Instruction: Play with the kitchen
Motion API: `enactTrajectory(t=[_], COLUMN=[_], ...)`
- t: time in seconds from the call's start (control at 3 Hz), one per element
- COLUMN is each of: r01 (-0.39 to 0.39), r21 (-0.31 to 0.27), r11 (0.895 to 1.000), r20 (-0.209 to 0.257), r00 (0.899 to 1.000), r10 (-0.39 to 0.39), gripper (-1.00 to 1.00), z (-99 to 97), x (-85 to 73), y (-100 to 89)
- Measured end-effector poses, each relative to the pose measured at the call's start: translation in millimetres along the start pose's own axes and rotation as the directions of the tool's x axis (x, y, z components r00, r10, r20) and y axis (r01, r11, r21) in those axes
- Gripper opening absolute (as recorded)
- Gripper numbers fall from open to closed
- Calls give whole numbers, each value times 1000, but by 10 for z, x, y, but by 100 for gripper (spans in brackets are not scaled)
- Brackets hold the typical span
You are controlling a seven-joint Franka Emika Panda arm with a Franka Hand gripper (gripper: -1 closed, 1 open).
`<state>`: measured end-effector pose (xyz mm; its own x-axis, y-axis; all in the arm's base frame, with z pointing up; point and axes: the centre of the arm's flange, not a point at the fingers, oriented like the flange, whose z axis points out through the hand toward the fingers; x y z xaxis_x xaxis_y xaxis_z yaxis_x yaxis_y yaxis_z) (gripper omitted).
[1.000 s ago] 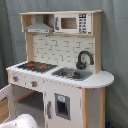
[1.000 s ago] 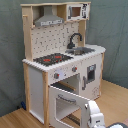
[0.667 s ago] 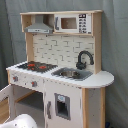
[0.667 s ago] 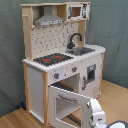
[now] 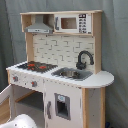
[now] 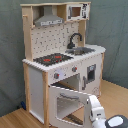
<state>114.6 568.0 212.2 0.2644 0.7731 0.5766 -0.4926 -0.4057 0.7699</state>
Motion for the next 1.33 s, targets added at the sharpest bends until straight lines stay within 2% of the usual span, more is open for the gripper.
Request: enactTrajectory(t=[0.67, 1.33], r01=[49, 103], r21=[56, 128], r11=[997, 986], r20=[-21, -48], r00=[999, 994], r10=[-48, -98], gripper=[-100, -100], z=[409, 731], x=[-200, -411], y=[-171, -317])
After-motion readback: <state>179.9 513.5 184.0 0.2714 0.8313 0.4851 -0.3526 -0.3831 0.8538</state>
